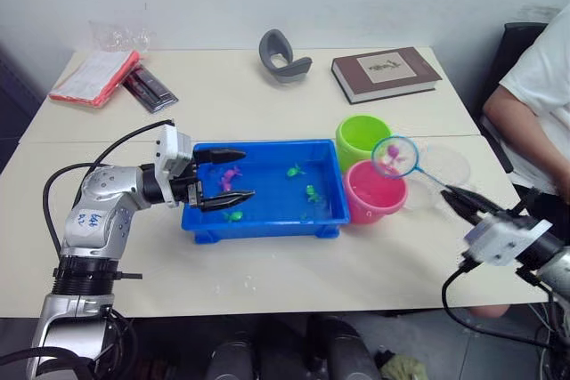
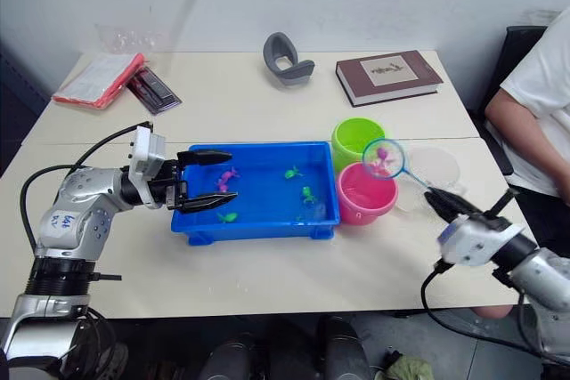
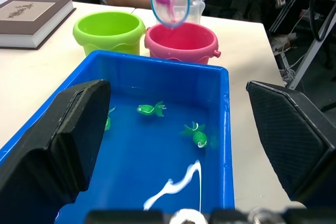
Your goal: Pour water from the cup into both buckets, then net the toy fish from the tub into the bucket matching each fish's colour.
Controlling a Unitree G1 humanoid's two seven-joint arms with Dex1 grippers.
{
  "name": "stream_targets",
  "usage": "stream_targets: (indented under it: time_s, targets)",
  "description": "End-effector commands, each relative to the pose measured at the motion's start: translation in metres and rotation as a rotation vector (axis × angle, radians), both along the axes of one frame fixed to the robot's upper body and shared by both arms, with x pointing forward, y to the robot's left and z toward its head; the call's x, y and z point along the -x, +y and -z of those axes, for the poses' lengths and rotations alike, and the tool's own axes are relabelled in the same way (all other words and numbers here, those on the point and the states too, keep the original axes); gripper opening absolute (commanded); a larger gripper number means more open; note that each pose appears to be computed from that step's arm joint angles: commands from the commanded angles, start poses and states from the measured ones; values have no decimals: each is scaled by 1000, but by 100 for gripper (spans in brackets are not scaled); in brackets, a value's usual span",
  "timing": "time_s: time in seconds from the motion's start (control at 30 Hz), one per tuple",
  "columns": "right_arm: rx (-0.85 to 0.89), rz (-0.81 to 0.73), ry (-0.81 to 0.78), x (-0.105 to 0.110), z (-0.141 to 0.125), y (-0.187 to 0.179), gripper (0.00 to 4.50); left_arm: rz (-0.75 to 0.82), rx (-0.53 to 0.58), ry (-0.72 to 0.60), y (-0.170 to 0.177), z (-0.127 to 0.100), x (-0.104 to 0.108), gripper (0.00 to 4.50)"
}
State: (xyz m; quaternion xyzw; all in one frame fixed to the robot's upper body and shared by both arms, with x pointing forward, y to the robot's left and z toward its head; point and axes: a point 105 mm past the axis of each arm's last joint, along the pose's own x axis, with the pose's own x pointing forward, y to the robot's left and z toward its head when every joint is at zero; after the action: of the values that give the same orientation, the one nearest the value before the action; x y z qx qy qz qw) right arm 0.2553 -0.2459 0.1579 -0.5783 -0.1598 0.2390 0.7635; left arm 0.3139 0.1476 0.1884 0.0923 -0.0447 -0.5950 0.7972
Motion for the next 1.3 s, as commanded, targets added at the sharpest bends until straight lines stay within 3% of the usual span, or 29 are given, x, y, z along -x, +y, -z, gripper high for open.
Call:
stream_targets:
  time_s: [0.03,0.13,0.37,0.57,0.67,0.77,0.87,1.0,1.2,1.3]
  targets:
    - [141,-28,-134,6,-3,3,0,-7,12,-36,0,-6,2,446]
    - [232,10,-255,8,-8,-3,0,-15,11,-30,1,-2,4,446]
    - [284,23,-273,9,-1,-7,0,-17,-10,-15,4,7,9,446]
    - [173,42,-276,5,-19,-6,0,-34,-15,-10,10,9,10,446]
    - [18,-43,-232,-1,-41,18,0,-100,-17,-13,32,6,10,446]
    - [-183,-153,-50,-12,-59,52,0,-186,-51,15,65,12,17,446]
    - [-333,-192,93,-23,-71,74,0,-211,-80,44,76,17,25,446]
    - [-480,-280,436,-25,-59,113,0,-334,-42,20,96,15,29,446]
    - [-568,-242,795,-31,-29,150,0,-480,-47,15,117,25,36,446]
    - [-629,-148,966,-34,-10,155,0,-514,-50,25,122,24,41,446]
